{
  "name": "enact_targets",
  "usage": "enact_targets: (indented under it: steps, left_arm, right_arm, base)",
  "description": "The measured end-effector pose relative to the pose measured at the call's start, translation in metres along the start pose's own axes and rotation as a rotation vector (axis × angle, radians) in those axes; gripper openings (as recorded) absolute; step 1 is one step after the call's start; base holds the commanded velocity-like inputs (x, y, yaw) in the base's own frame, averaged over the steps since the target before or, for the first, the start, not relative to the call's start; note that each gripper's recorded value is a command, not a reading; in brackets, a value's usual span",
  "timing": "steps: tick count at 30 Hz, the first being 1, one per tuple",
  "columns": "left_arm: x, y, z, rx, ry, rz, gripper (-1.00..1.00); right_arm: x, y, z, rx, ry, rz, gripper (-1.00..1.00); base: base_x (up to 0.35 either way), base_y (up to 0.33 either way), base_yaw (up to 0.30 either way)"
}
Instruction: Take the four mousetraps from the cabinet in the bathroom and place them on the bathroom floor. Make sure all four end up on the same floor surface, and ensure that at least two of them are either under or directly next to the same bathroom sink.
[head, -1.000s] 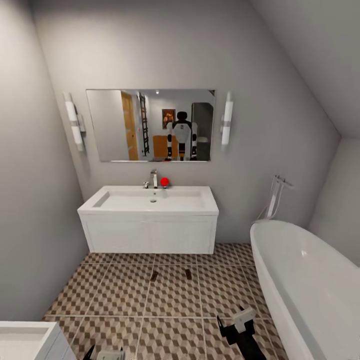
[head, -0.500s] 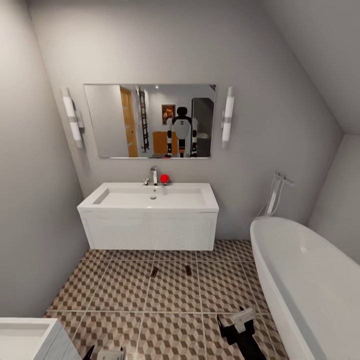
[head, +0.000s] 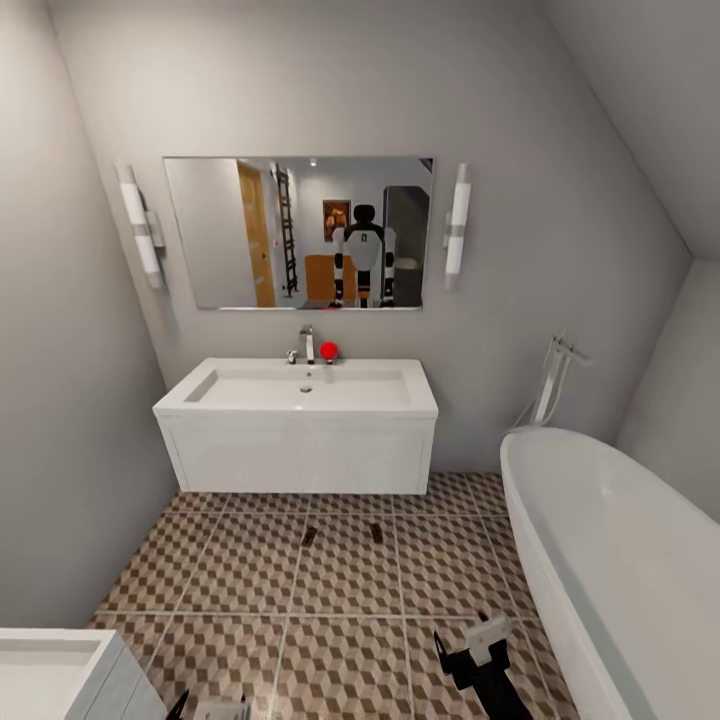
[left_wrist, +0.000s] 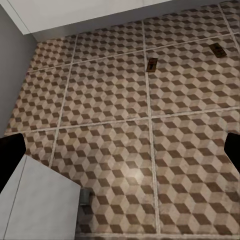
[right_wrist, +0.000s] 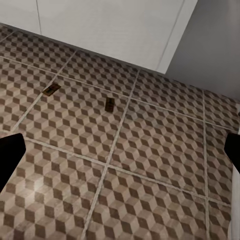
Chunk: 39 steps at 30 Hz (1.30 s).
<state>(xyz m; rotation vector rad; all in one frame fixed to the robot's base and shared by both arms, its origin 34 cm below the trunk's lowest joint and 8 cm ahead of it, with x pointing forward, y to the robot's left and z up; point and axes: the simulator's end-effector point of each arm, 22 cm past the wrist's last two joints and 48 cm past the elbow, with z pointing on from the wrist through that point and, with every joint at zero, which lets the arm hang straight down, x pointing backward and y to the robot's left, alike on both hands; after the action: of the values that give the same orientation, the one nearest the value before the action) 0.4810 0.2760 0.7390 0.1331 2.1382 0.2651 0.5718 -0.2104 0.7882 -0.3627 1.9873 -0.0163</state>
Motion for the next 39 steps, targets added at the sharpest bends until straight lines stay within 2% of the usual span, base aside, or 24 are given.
enact_targets:
  steps: [39]
  left_arm:
    - [0.026, -0.005, -0.002, 0.012, 0.057, 0.008, 1.0]
  right_arm:
    - [0.029, 0.008, 0.0, -0.015, 0.056, 0.009, 1.0]
  base:
    - [0.0, 0.0, 0.0]
